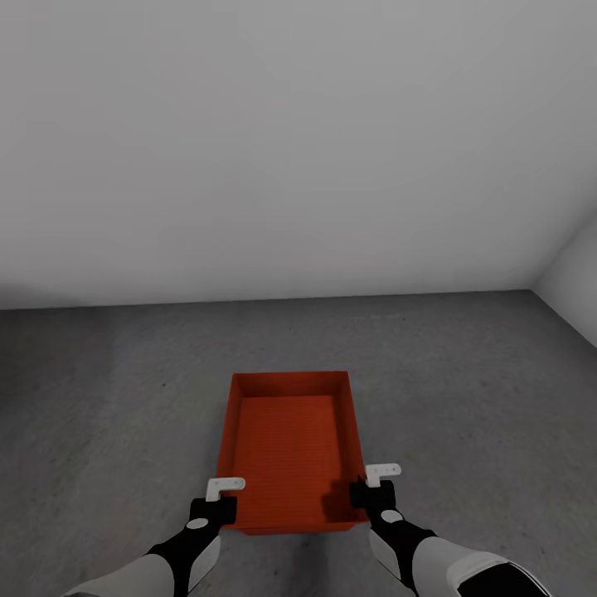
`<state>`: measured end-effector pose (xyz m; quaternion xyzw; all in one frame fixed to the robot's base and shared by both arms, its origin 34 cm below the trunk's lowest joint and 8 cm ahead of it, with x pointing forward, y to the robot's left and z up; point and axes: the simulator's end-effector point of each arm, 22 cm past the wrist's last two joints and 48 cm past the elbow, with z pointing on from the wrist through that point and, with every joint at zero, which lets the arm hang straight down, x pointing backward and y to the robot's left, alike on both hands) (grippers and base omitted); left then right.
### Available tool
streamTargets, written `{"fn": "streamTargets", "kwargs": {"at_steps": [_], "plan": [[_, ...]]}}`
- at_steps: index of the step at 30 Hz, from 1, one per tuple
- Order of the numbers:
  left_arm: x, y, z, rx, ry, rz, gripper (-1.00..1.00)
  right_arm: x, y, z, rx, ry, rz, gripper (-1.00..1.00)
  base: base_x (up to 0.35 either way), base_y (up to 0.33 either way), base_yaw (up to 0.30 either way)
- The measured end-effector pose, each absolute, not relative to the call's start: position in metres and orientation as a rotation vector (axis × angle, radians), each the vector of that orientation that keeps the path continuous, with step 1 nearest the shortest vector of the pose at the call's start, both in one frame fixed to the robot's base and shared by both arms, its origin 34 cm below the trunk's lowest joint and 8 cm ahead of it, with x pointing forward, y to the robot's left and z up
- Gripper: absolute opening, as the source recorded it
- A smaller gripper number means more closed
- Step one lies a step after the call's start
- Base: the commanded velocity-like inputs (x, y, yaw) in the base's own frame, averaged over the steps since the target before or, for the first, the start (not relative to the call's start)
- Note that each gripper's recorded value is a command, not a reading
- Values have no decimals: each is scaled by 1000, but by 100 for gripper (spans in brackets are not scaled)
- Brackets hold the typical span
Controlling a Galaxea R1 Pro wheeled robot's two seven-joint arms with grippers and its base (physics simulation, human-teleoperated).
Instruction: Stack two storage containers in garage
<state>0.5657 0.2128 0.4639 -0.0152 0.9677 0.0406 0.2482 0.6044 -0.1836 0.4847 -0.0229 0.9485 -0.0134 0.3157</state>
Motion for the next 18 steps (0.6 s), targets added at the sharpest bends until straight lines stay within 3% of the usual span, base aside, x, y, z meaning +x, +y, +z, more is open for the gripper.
{"fn": "streamTargets", "kwargs": {"at_steps": [18], "plan": [[566,213,459,-42,2637,111,-100,604,-184,480,-61,2498,-35,-100,0,0,0]]}}
